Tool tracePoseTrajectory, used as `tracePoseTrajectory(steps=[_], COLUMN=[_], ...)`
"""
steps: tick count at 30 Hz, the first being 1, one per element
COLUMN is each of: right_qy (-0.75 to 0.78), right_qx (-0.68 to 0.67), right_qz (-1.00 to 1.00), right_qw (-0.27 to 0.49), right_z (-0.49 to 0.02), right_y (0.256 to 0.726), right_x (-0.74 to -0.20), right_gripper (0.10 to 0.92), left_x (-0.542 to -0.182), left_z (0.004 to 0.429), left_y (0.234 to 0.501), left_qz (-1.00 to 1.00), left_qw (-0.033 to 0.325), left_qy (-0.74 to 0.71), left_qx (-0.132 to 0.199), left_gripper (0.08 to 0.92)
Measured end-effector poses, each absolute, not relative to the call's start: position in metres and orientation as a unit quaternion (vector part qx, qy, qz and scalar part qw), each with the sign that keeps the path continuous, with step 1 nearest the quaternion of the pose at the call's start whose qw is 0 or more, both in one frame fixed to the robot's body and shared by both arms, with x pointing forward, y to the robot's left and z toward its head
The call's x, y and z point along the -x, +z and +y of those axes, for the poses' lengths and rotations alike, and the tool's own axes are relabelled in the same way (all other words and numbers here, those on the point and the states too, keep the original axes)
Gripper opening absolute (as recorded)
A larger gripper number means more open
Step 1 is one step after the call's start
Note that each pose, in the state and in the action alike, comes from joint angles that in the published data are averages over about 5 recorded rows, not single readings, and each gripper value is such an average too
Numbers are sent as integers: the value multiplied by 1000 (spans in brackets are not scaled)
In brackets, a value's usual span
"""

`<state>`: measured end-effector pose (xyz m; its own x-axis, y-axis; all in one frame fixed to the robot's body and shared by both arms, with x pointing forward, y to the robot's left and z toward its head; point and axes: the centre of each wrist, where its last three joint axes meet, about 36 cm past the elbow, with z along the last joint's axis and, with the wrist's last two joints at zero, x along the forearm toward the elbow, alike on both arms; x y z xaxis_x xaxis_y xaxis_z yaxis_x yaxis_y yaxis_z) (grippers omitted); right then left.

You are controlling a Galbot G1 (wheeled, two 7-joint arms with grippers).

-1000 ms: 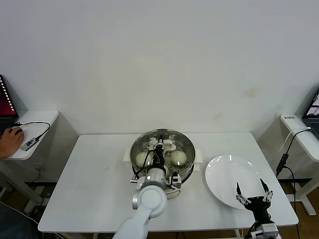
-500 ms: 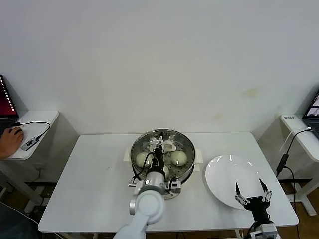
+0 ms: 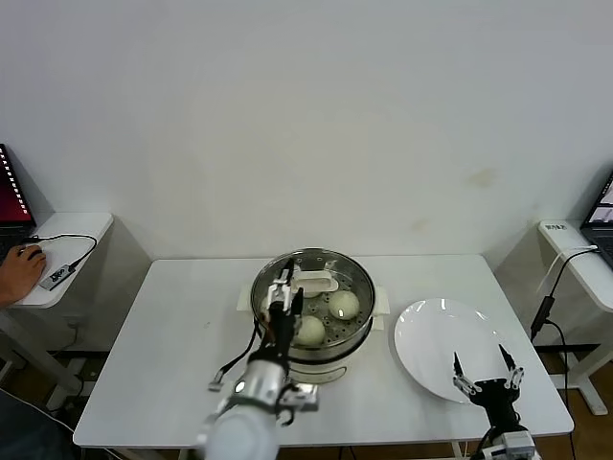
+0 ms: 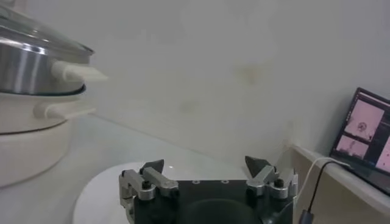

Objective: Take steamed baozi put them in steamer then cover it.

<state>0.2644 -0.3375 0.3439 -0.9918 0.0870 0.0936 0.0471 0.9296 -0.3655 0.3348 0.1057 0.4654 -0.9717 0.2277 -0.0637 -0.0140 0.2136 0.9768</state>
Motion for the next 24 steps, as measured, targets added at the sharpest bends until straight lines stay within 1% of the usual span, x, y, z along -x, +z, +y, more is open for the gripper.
tracePoseTrajectory(steps=[5, 8, 10, 16, 24], right_qy=[178, 175, 174, 164, 134], right_qx=[27, 22, 18, -3, -36], right_qz=[-982, -983, -983, -985, -988], right_qw=[52, 50, 50, 52, 67], right_z=[-334, -331, -330, -325, -315], right_y=[346, 348, 350, 355, 358], right_x=[-263, -260, -256, -239, -218], right_gripper=[823, 823, 823, 823, 823], left_x=[-309, -297, -289, -263, -237], left_z=[144, 167, 182, 217, 245], left_y=[459, 453, 447, 423, 392], left_qz=[831, 874, 900, 961, 993], left_qw=[120, 116, 104, 54, 3], left_qy=[534, 462, 413, 262, 118], left_qx=[-99, -99, -93, -72, -27], left_gripper=[823, 823, 823, 823, 823])
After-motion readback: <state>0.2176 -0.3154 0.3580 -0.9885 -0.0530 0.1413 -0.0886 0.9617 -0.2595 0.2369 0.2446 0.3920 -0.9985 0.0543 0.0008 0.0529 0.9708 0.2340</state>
